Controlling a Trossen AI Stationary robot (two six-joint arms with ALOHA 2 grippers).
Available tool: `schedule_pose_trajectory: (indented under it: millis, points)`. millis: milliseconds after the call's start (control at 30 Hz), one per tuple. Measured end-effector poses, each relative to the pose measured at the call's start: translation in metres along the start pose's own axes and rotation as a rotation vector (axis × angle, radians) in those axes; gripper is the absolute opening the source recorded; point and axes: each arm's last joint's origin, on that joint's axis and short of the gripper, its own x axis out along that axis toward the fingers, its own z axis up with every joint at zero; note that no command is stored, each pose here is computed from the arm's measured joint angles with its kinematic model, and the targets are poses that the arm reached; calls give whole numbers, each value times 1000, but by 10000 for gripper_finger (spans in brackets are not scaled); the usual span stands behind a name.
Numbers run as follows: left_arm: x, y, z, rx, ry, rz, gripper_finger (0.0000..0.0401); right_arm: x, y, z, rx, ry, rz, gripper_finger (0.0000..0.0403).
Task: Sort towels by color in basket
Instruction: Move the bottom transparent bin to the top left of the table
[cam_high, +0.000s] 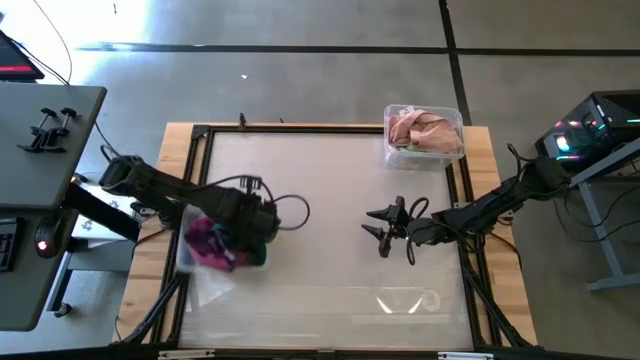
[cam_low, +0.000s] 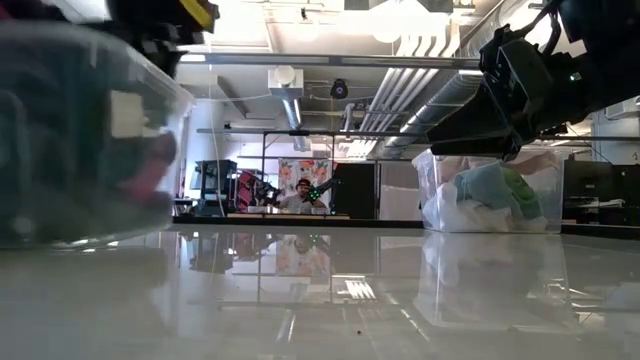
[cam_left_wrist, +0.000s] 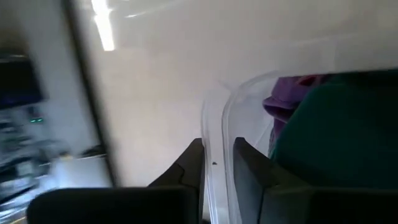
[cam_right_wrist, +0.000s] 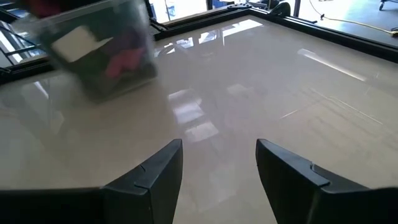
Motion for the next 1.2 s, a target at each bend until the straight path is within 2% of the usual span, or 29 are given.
schedule_pose_trajectory:
  millis: [100, 300, 567, 767, 867, 1100, 1200]
  points:
    - [8, 15, 1, 49, 24, 69, 35, 0, 0, 0, -2, 1, 0, 199]
    - [28, 51, 3, 133, 55, 78, 35, 0, 0, 0, -10, 1, 0, 199]
    - [68, 122, -6, 181, 71, 121, 35, 0, 0, 0, -7, 1, 0, 199]
    - [95, 172, -31, 122, -3, 48, 35, 0, 0, -1, 4, 7, -3, 199]
    - [104, 190, -43, 60, -10, 63, 47, 0, 0, -1, 4, 7, -3, 199]
    - [112, 218, -57, -93, -67, 152, 128, 0, 0, -1, 37, 6, -3, 199]
    - [110, 221, -57, -128, -22, 210, 159, 0, 0, -1, 59, 6, -3, 199]
